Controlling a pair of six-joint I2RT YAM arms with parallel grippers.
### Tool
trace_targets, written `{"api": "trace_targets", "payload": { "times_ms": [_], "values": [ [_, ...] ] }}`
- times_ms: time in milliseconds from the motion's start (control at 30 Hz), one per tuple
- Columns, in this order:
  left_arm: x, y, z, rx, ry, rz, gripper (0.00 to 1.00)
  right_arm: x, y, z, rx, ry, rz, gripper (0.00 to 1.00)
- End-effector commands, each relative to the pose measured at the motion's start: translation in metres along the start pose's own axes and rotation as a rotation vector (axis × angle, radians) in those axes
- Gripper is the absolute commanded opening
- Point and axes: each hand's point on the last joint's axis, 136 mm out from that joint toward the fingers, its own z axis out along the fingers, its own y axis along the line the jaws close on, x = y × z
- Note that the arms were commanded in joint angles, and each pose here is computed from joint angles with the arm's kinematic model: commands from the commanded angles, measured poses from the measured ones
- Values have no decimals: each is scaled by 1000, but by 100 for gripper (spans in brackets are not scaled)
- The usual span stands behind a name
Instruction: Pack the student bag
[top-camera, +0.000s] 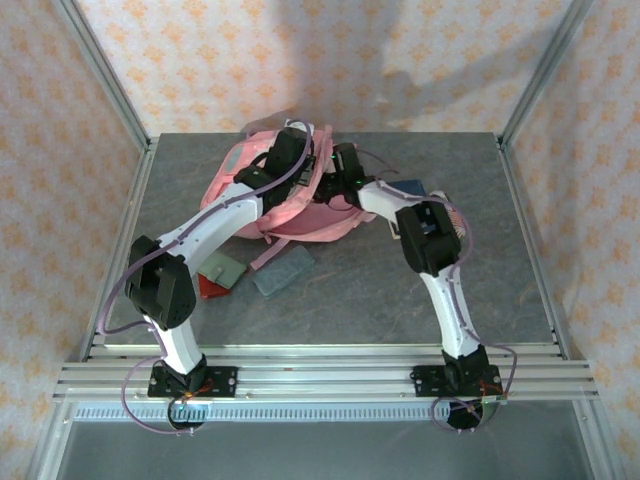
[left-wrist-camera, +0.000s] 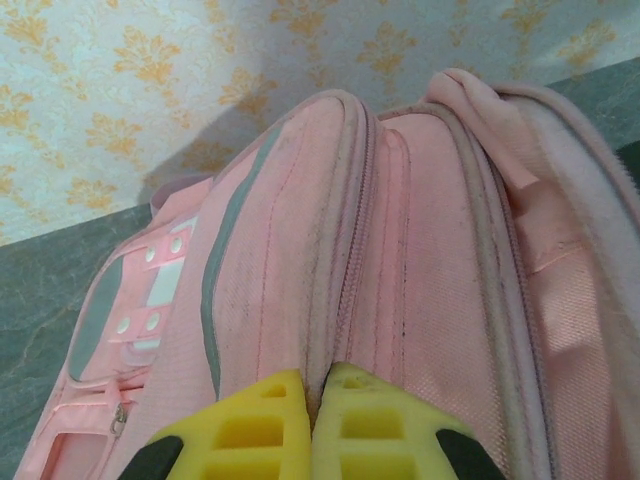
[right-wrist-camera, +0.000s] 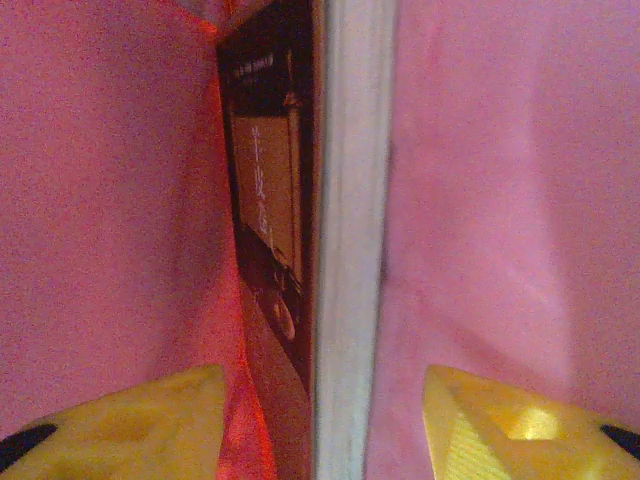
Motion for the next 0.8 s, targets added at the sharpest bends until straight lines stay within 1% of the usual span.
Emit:
{"api": "trace_targets", "payload": {
  "times_ms": [0,67,133,167,200,267,300,467,567,667,767],
  "values": [
    [-39,22,-24,-62,-132,-65,0,-16,20,-38,-21,-82,-81,54],
    [-40,22,-25,-55,-135,-72,0,-14,14,-43,-17,-91,-76,52],
    [-41,21,-25,-42,-136,-84,0,-14,10,-41,-27,-89,-61,45],
    [-42,19,-26,-34,-138,-89,0,-14,10,-37,-38,-89,-51,37],
    [-43,18,-27,-27,-138,-94,0,-14,11,-32,-52,-88,-44,25],
    [-45,17,-28,-12,-140,-106,0,-15,12,-20,-79,-82,-33,10],
    [-46,17,-30,-6,-144,-112,0,-14,13,-13,-87,-77,-26,6],
    [-50,15,-36,18,-154,-128,0,-20,16,22,-100,-81,10,3],
    [-52,14,-39,34,-158,-138,0,-25,9,39,-89,-99,58,3],
    [-52,11,-39,49,-156,-145,0,-26,10,53,-101,-107,79,3],
    [-48,8,-38,68,-149,-150,0,-19,21,68,-141,-84,74,5]
  ]
}}
